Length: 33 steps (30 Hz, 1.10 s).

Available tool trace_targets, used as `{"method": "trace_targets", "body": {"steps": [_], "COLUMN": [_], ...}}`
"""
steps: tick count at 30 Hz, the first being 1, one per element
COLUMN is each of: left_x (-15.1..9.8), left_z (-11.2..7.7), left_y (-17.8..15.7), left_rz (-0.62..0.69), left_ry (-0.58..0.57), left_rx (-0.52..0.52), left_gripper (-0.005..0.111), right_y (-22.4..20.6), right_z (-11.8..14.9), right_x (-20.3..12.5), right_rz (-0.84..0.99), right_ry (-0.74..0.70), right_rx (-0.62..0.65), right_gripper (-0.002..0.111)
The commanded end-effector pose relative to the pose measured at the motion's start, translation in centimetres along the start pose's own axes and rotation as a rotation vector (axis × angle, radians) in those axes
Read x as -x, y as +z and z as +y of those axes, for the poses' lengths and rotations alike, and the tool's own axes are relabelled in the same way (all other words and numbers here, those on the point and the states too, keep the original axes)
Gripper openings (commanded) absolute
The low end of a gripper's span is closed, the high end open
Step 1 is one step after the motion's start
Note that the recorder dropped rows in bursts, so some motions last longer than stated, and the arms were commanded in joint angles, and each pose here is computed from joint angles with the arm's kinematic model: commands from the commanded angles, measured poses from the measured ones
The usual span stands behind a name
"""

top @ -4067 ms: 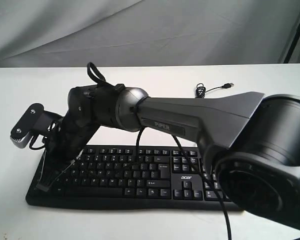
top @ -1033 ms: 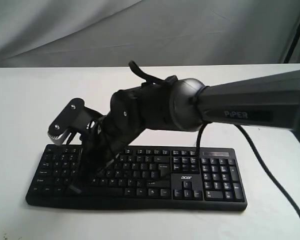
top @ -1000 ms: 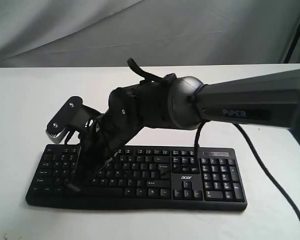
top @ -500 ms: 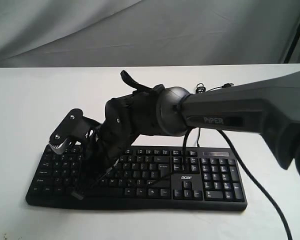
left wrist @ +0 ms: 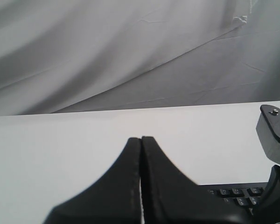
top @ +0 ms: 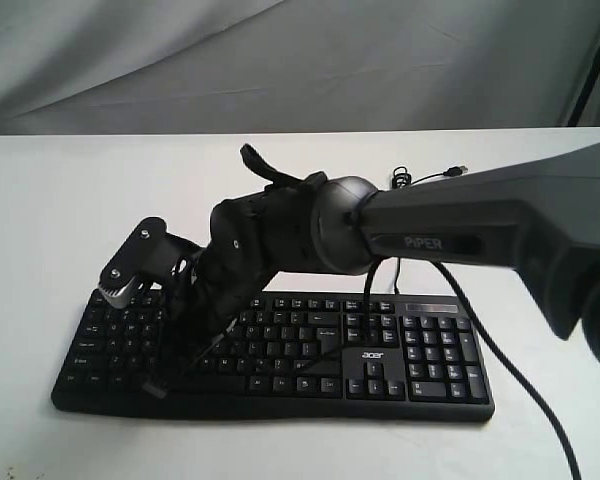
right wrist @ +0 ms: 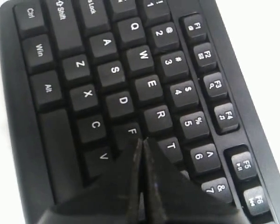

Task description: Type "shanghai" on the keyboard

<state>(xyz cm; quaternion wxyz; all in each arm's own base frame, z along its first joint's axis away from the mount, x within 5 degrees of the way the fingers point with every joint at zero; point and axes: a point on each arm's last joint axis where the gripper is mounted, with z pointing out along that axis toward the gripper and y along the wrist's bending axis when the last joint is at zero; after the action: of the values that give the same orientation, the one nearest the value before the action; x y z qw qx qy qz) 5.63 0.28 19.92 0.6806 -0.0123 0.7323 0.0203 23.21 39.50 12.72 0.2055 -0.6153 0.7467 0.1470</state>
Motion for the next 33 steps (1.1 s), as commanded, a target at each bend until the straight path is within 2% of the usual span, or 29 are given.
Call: {"method": "trace_targets", "body": {"steps": [1,9,19,33], "left_x": [0.0,0.0,0.0,0.0], "left_z": [0.0,0.0,0.0,0.0], "left_y": [0.0,0.0,0.0,0.0], "left_rz": [-0.006,-0.006,-0.006,-0.006], "left_ry": [-0.004,-0.004,-0.004,-0.004], "left_rx": [-0.007,-0.007,-0.007,-0.007], "left_gripper": [0.000,0.000,0.000,0.000], "right_y": [-0.1,0.7,-1.8,-1.6], "right_z": [-0.2,-0.4,-0.5,-0.5], "right_x": [0.2,-0.3,0.8,-0.8], "right_rz": [-0.011,0.006,-0.028,-0.002], "right_ry": [-0.004,0.002,-0.023,0.013], "right_rx": [-0.012,-0.009,-0.035,-0.052], "right_gripper": [0.000,0.000,0.000,0.000]}}
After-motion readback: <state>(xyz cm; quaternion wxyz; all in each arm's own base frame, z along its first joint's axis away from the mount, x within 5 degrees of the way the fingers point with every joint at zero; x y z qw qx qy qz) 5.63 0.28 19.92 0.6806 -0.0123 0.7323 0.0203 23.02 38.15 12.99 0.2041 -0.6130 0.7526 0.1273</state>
